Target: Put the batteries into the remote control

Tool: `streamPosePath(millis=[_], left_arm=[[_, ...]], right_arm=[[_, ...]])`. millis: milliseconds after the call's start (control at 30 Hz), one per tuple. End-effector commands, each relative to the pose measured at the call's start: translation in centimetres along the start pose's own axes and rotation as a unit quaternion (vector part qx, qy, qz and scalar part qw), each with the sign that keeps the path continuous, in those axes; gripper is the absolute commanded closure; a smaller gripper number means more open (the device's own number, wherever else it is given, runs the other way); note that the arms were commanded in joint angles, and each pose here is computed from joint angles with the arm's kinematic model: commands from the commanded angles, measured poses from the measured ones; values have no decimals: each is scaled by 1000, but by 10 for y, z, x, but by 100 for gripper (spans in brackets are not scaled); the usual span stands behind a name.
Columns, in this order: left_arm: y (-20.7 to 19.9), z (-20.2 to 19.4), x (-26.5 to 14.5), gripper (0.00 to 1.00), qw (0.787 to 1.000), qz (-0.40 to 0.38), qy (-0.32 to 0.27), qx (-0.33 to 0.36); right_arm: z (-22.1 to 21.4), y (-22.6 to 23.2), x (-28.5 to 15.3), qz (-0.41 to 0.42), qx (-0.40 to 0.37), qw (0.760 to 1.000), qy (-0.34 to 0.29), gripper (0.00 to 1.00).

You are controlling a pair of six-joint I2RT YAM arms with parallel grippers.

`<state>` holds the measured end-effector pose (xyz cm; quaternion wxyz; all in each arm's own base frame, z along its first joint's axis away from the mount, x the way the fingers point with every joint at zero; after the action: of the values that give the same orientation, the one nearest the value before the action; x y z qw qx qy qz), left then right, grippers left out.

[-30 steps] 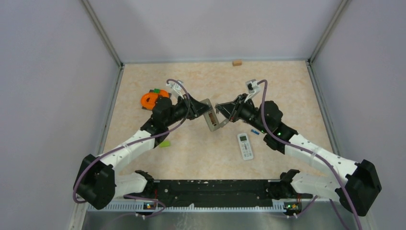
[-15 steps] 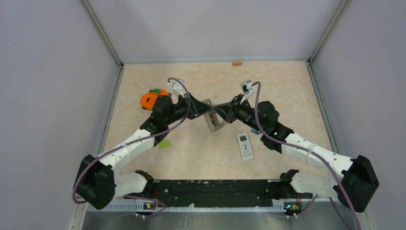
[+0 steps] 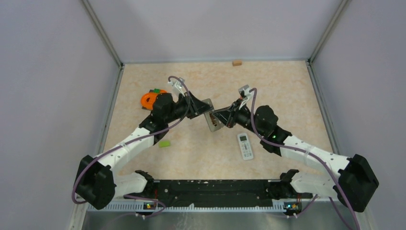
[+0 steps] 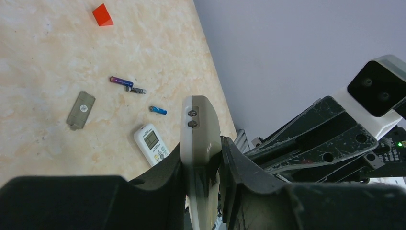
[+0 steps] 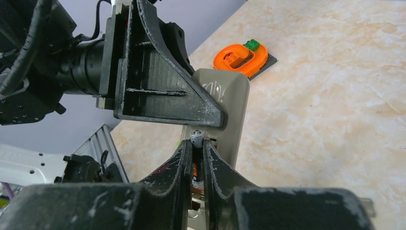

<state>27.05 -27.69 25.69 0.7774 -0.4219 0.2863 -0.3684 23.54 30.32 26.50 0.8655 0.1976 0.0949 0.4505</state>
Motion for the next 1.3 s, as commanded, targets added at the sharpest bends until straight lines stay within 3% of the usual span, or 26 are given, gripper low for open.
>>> streamPosePath(millis=[0,967,1100,1267], left_arm=[[-27,16,-1,100,999,-30,-15,3],[-26,14,3,100,999,-33,-10,-12],[-18,16,2,100,1000,-16,-19,10],[-11,17,2,100,999,-4,-25,36]], right_arm=[[10,10,-4,22,-21,999,-25,88],[1,6,-7,20,-32,999,-18,75],[15,10,-7,0,-2,1000,-11,66],[37,22,-9,-9,69,997,-16,36]])
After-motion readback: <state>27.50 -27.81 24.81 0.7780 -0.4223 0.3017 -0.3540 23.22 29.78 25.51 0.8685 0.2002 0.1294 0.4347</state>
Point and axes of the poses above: each gripper's point midway between its finger pads, its own x axis out along the fingers, its own y axis along the line the jaws close on, z = x × y, the point moved 1 cm from there along -x, back along the fingers, and after that the axes turned 2 degrees about -x, right-handed, at the moved point
